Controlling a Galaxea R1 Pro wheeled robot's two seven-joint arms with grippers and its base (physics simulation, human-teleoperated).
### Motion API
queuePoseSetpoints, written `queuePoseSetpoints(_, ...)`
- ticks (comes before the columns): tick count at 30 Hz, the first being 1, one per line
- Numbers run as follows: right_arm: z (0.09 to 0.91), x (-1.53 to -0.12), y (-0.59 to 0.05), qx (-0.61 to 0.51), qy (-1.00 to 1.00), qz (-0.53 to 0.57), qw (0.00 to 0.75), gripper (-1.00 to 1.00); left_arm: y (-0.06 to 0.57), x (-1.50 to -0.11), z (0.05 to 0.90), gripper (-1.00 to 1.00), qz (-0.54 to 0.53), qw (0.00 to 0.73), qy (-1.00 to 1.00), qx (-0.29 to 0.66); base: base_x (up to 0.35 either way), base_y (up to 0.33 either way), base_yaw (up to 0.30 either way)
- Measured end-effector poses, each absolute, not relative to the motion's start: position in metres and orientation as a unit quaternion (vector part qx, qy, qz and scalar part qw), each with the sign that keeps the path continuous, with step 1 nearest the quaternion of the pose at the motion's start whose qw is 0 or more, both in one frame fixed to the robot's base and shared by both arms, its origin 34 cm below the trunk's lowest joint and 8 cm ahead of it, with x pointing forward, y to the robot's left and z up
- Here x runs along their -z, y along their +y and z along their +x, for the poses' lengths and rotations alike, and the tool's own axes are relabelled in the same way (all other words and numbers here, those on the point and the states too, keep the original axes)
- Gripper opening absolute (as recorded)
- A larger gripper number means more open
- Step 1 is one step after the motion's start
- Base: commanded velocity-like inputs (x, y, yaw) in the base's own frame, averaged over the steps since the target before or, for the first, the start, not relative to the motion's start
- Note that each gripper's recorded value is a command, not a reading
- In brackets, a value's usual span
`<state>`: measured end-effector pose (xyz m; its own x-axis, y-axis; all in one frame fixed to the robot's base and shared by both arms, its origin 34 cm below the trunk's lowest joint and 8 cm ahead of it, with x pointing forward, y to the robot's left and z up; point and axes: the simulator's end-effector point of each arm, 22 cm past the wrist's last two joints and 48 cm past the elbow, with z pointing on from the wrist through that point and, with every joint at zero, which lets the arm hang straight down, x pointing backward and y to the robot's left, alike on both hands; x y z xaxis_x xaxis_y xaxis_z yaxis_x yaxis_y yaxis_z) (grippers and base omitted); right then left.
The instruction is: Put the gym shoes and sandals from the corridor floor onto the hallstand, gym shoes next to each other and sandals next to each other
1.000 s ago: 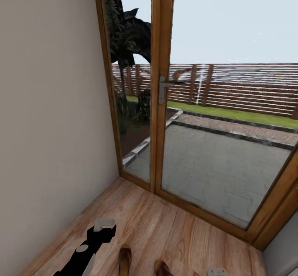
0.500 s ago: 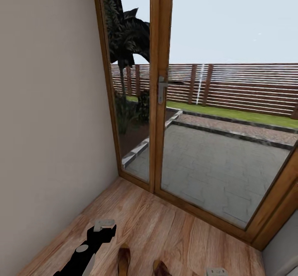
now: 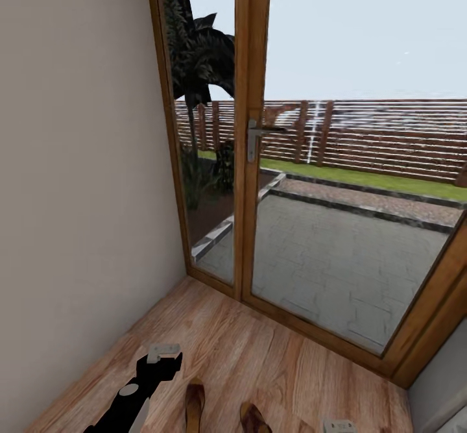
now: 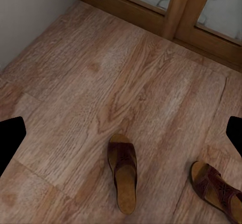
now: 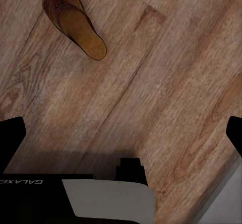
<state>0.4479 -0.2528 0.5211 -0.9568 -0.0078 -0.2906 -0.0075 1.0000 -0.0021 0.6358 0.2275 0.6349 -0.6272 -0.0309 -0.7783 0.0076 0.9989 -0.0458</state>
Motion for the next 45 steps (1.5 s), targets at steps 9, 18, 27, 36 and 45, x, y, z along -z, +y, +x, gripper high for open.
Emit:
queuePoseSetpoints(9, 0.4478, -0.5210, -0.2527, 0.000, 0.989, -0.004, 0.147, 1.00, 0.2271, -0.6349, 0.6358, 1.00, -0.007, 0.432, 0.902, 0.022, 0.000, 0.000, 0.000)
queuePoseSetpoints(18, 0.4478, -0.5210, -0.2524, 0.000, 0.989, -0.004, 0.147, 1.00, 0.2271, -0.6349, 0.6358, 1.00, -0.007, 0.432, 0.902, 0.023, 0.000, 0.000, -0.025)
queuePoseSetpoints(27, 0.4478, -0.5210, -0.2518, 0.000, 0.989, -0.004, 0.147, 1.00, 0.2279, -0.6349, 0.6358, 1.00, -0.007, 0.432, 0.902, 0.022, 0.000, 0.000, -0.059)
queuePoseSetpoints(36, 0.4477, -0.5210, -0.2521, 0.001, 0.989, -0.005, 0.147, 1.00, 0.2283, -0.6348, 0.6358, 1.00, -0.007, 0.432, 0.902, 0.022, 0.000, 0.000, -0.006)
queuePoseSetpoints(45, 0.4479, -0.5211, -0.2530, 0.002, 0.989, -0.005, 0.147, 1.00, 0.2283, -0.6348, 0.6358, 1.00, -0.007, 0.432, 0.902, 0.022, 0.000, 0.000, 0.000)
